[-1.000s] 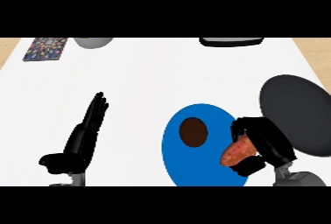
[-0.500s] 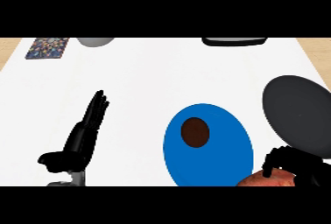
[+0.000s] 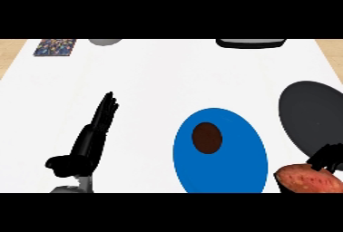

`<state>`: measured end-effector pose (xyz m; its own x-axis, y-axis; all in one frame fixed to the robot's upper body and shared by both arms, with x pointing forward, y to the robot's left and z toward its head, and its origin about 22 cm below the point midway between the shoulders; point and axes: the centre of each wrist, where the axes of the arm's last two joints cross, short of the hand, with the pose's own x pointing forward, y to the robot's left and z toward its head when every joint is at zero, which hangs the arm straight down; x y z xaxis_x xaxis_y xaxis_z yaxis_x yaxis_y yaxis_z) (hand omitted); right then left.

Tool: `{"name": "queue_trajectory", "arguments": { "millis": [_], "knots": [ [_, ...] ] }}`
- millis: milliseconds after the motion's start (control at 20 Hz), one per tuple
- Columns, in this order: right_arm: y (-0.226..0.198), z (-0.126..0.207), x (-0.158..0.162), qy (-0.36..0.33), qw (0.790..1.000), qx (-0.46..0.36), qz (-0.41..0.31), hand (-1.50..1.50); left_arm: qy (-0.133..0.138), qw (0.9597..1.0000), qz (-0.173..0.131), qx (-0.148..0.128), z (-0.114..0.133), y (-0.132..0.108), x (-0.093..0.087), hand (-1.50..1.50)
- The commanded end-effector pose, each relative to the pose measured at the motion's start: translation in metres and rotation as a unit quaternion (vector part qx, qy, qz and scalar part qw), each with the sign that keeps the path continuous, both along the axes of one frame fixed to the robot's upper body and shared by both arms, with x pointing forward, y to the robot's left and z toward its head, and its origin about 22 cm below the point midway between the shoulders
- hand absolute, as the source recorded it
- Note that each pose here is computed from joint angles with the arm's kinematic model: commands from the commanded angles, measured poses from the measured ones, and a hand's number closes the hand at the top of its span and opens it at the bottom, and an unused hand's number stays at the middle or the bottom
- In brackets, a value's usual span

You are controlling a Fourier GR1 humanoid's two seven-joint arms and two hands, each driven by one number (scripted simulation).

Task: Pick the sweet potato from the plate and place it in the pan

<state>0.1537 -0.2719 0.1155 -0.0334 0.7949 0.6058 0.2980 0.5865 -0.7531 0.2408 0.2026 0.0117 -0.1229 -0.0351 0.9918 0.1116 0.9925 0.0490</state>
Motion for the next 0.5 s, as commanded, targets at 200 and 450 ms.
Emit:
{"name": "queue_trajectory", "arguments": {
  "millis": [200, 450],
  "knots": [
    [-0.083, -0.035, 0.033, -0.057, 0.996, -0.004, -0.069, 1.5, -0.002, 1.0, 0.002, 0.004, -0.004, 0.007, 0.002, 0.0],
    [-0.112, -0.051, 0.076, -0.098, 0.986, -0.062, -0.12, 1.5, -0.004, 1.0, -0.004, 0.0, 0.0, -0.011, 0.02, 0.0]
  ]
}}
